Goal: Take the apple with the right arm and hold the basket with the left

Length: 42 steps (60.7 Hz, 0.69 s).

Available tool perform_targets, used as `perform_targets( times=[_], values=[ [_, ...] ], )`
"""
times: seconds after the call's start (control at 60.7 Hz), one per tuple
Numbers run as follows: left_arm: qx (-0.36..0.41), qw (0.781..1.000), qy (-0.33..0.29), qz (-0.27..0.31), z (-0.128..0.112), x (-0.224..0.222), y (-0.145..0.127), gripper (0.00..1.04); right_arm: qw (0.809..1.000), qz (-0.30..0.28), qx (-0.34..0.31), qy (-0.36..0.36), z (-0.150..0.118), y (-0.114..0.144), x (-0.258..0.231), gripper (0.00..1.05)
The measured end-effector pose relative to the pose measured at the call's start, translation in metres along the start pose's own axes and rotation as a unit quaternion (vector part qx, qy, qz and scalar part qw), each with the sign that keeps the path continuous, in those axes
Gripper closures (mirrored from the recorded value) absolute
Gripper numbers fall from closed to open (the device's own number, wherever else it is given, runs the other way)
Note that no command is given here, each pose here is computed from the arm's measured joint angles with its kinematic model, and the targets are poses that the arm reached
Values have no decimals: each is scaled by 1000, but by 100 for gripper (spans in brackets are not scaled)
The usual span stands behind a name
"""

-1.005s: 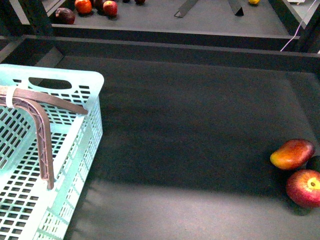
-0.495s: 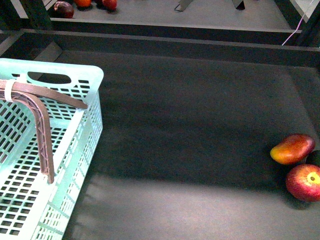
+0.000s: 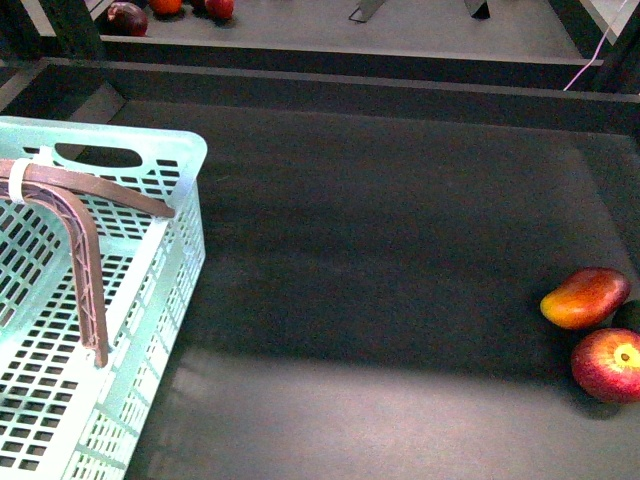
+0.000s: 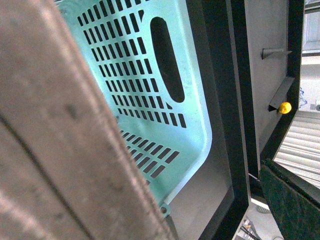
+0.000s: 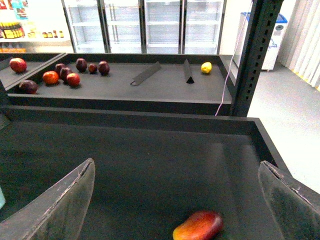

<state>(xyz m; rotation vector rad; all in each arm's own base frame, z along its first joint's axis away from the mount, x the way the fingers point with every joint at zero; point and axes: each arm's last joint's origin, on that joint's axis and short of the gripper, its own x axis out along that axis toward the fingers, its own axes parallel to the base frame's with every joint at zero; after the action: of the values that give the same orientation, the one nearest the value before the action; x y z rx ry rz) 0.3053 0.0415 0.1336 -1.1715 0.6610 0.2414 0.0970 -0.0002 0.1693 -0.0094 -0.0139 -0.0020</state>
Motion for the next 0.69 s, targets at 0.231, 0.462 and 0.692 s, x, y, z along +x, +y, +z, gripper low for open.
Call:
perform_targets(
  times=[0.231, 0.462, 0.692],
  values=[
    [-4, 1000, 0, 10, 1, 9, 0, 18, 1000, 0, 0, 0, 0, 0, 0, 9],
    [-8, 1000, -3, 23, 2, 10, 0, 63, 1000, 0, 0, 0, 0, 0, 0, 9],
    [-25, 999, 3, 25, -1, 8, -3, 90, 1000, 0, 0, 0, 0, 0, 0, 9]
  ],
)
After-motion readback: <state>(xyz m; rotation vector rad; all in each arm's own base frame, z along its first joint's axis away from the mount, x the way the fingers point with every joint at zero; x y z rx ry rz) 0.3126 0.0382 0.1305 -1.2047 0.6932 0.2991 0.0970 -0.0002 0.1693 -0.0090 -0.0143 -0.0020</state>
